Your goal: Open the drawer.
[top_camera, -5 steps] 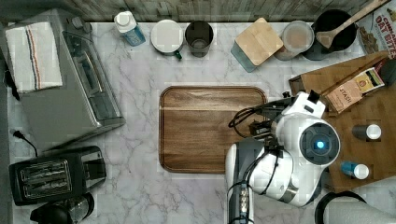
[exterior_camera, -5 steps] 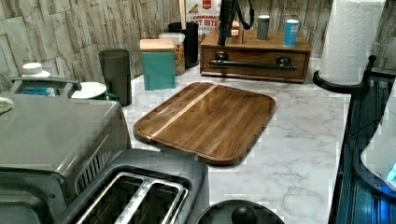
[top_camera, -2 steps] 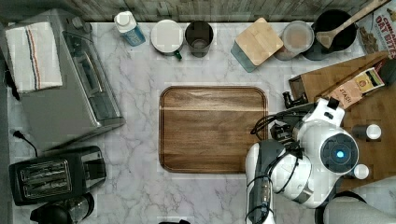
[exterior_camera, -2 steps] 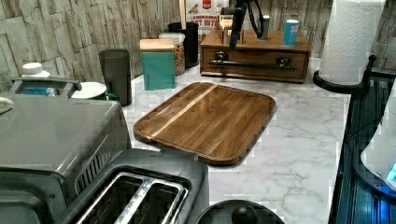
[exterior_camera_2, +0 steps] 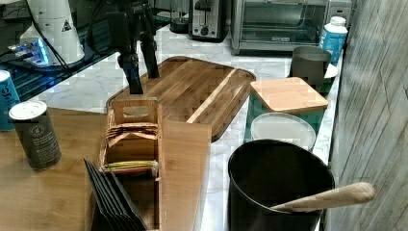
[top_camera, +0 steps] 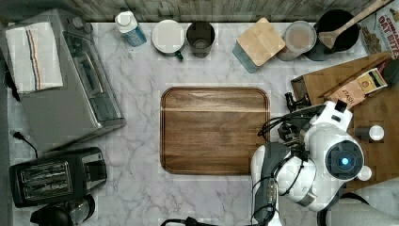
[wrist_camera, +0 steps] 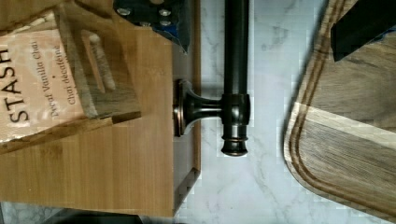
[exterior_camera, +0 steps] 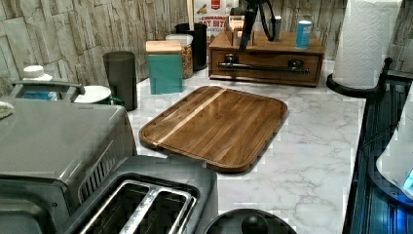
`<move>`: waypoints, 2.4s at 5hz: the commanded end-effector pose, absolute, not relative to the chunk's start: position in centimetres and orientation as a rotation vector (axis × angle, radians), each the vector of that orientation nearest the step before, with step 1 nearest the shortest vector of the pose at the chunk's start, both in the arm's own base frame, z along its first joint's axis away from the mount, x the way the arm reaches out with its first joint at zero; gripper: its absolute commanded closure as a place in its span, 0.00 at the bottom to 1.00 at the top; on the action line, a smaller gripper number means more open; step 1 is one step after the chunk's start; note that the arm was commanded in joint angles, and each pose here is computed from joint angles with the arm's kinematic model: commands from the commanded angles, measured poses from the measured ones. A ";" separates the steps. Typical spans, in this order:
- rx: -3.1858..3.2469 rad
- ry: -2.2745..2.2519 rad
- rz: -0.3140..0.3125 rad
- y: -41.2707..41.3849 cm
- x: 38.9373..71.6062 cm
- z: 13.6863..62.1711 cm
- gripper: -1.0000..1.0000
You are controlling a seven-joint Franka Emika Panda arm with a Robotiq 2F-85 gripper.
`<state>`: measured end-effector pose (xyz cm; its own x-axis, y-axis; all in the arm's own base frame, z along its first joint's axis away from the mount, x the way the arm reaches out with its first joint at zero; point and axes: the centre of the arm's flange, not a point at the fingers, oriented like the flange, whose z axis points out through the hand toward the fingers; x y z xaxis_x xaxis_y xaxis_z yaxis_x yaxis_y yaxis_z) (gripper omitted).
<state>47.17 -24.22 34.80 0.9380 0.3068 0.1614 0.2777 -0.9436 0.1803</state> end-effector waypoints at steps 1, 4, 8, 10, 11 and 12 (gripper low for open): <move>3.022 0.419 0.248 -26.8 43.6 30.1 0.00; 2.969 0.377 0.352 -25.9 42.8 25.9 0.00; 2.986 0.451 0.222 -25.0 43.9 24.3 0.00; 3.117 0.655 -0.002 -22.7 45.8 24.8 0.00; 3.144 0.610 0.040 -19.5 45.3 24.4 0.00; 3.154 0.560 0.022 -15.9 44.5 24.0 0.00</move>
